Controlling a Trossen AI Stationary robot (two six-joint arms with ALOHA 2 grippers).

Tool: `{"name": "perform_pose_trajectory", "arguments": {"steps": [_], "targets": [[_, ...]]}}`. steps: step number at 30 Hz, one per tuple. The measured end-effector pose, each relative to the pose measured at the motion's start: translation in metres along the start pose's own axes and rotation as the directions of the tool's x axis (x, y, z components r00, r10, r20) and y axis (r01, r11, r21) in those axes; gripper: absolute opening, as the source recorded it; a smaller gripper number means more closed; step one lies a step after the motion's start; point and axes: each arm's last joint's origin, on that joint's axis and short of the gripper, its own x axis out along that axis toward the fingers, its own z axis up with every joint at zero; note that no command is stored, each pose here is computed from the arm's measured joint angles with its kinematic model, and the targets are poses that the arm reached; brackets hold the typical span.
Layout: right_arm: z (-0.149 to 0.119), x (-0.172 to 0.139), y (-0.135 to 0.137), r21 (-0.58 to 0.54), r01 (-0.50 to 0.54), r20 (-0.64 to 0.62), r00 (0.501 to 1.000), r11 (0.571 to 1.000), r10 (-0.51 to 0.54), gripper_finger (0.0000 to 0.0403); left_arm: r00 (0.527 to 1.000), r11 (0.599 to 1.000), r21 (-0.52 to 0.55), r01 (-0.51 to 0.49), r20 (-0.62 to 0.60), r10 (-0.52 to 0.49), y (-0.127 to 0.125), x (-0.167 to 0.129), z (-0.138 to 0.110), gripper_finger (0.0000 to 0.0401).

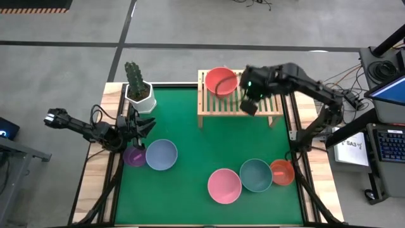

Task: Place and stack bowls onto a shelf
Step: Stack the yellow bowl on top of the light green bowl on the shelf

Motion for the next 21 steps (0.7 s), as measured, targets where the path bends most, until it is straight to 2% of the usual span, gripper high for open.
{"name": "perform_pose_trajectory", "arguments": {"steps": [4, 9, 14, 21], "targets": [[-0.002, 0.019, -0.034, 0.05, 0.05, -0.075, 0.996, 0.997, -0.046, 0.0008, 1.0, 1.0, 0.0, -0.001, 0.0, 0.001, 0.0, 0.0, 0.0, 0.0077], [-0.005, 0.048, -0.065, 0.066, 0.049, -0.187, 0.982, 0.997, -0.036, 0.0008, 1.0, 1.0, 0.0, -0.001, 0.001, 0.001, 0.0, 0.0, 0.0, 0.0077], [-0.004, 0.069, -0.075, 0.041, 0.036, -0.25, 0.968, 0.999, -0.025, 0.0008, 1.0, 1.0, 0.0, -0.001, 0.001, 0.001, 0.0, 0.0, 0.0, 0.0077], [0.001, 0.084, -0.075, 0.002, 0.021, -0.281, 0.96, 1.0, -0.02, 0.0009, 1.0, 1.0, 0.0, -0.002, 0.001, 0.002, 0.0, 0.0, 0.0, 0.0077]]}}
